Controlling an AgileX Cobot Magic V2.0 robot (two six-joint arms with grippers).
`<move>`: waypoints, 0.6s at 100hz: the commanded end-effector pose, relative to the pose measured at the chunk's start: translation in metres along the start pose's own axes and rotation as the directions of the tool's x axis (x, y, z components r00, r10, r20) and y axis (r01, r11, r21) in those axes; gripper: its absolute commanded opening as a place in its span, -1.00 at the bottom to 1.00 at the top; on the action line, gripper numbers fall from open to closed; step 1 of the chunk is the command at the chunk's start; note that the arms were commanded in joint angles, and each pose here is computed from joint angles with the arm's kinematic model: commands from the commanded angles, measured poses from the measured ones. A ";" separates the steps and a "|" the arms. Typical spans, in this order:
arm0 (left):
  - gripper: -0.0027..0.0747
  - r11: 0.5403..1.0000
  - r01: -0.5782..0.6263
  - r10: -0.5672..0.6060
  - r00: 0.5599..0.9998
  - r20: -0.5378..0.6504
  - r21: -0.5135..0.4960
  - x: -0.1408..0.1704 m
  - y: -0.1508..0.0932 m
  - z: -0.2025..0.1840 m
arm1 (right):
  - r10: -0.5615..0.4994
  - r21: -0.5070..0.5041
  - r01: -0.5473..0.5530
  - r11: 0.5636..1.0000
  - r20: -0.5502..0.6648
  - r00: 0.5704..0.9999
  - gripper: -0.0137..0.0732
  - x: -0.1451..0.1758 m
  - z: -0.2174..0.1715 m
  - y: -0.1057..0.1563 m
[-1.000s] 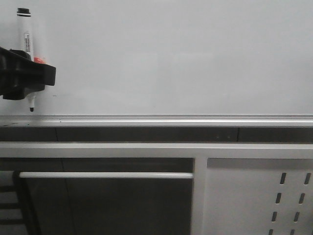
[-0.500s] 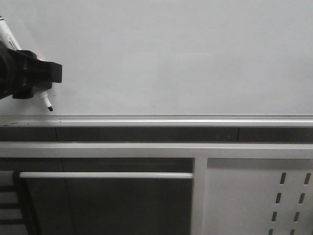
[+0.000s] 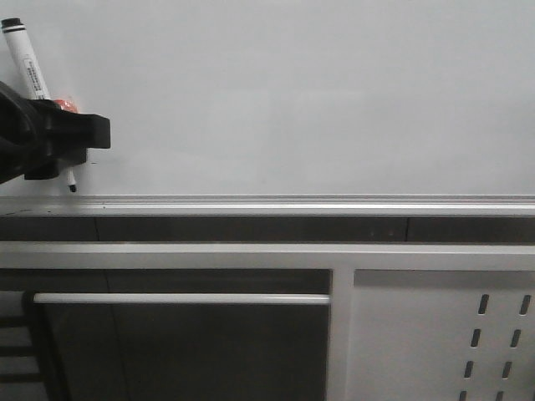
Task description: Write number 1 on whiteboard
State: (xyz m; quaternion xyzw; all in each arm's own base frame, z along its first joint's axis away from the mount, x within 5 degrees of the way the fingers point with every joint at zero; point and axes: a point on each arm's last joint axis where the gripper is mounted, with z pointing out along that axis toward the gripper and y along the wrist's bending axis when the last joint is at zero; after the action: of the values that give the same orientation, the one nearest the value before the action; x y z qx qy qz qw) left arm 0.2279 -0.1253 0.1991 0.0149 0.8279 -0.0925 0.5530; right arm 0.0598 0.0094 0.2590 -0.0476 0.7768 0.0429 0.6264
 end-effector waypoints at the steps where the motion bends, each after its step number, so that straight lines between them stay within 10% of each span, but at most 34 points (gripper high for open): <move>1: -0.46 0.999 0.030 -0.025 0.987 0.160 -0.024 -0.024 0.000 -0.002 | -0.016 0.016 0.015 1.000 0.082 0.996 0.00 -0.014 0.000 -0.001; 20: -0.98 0.999 0.030 -0.025 0.987 0.162 -0.025 -0.024 0.000 -0.002 | -0.016 0.016 0.015 1.000 0.082 0.996 0.00 -0.014 0.000 -0.001; 60: -0.98 0.914 -0.355 0.327 0.931 0.159 0.198 -0.040 -0.016 -0.037 | 0.057 -0.032 -0.054 0.998 0.103 0.993 0.00 -0.024 -0.005 0.002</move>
State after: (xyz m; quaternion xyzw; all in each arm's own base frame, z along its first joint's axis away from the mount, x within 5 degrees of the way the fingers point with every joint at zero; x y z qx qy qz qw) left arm 0.2121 -0.1302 0.2259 0.1639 0.7998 -0.0909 0.5702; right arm 0.0594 0.0105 0.2602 -0.0416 0.7769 0.0557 0.6258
